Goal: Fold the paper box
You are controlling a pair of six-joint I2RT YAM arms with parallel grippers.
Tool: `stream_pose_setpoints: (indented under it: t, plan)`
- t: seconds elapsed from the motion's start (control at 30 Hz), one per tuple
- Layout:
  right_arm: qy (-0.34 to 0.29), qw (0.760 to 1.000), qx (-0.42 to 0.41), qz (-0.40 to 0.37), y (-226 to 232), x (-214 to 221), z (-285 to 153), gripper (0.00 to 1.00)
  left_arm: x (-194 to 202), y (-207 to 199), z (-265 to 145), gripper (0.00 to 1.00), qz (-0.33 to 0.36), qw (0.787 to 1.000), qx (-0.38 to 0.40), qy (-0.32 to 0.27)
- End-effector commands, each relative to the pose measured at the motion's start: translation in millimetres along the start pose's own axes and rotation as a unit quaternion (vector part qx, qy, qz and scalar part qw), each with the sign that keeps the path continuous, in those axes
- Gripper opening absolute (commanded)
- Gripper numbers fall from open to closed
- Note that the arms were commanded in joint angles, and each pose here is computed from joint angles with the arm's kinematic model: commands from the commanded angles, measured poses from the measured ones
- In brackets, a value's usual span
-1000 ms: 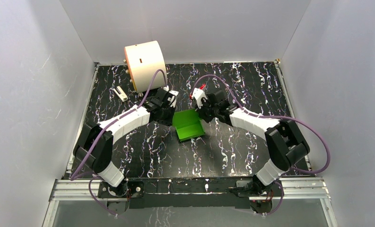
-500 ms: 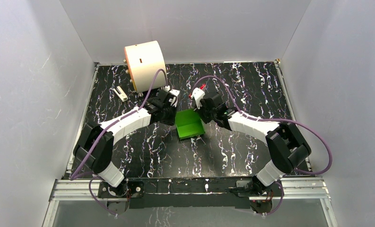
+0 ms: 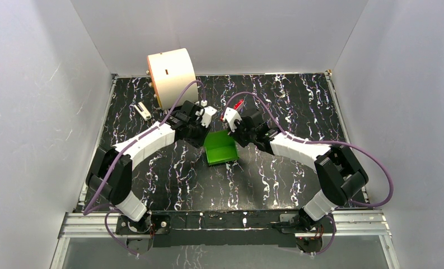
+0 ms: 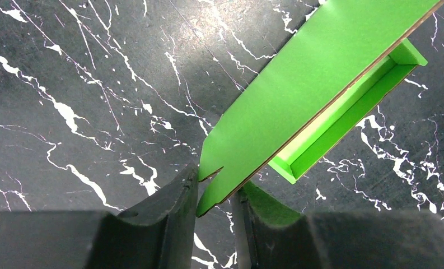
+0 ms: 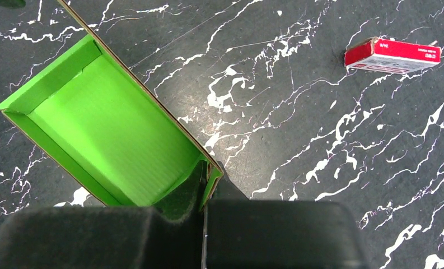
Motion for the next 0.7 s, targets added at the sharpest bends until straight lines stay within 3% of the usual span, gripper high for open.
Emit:
stream_pose_setpoints:
  t: [0.0,0.2,0.43,0.67]
  plan:
    - [-0.017,0.999,-0.028,-0.022,3.0,-9.5,2.6,0.0,-18.2,-6.0,-15.6,0.24,0.035,0.996,0.054,-0.056]
    - [-0.02,0.999,-0.036,-0.01,5.2,-8.1,3.2,0.0,-16.5,-5.2,-11.6,0.17,0.029,0.996,0.057,-0.069]
    - [-0.03,0.999,-0.04,0.014,8.5,-6.4,3.0,0.0,-22.1,-9.7,-11.1,0.1,0.013,0.99,0.069,-0.123]
    - [-0.042,0.997,-0.048,0.032,12.9,-4.5,-0.4,0.0,-24.3,-17.7,-12.2,0.12,0.0,0.983,0.1,-0.154]
Point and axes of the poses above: each gripper's point midway between its finger pads, its own z axis out along the fingers, its own y axis along the line the jaws close on, x = y × z, the point moved 7 cm from there along -z, back along the fingers
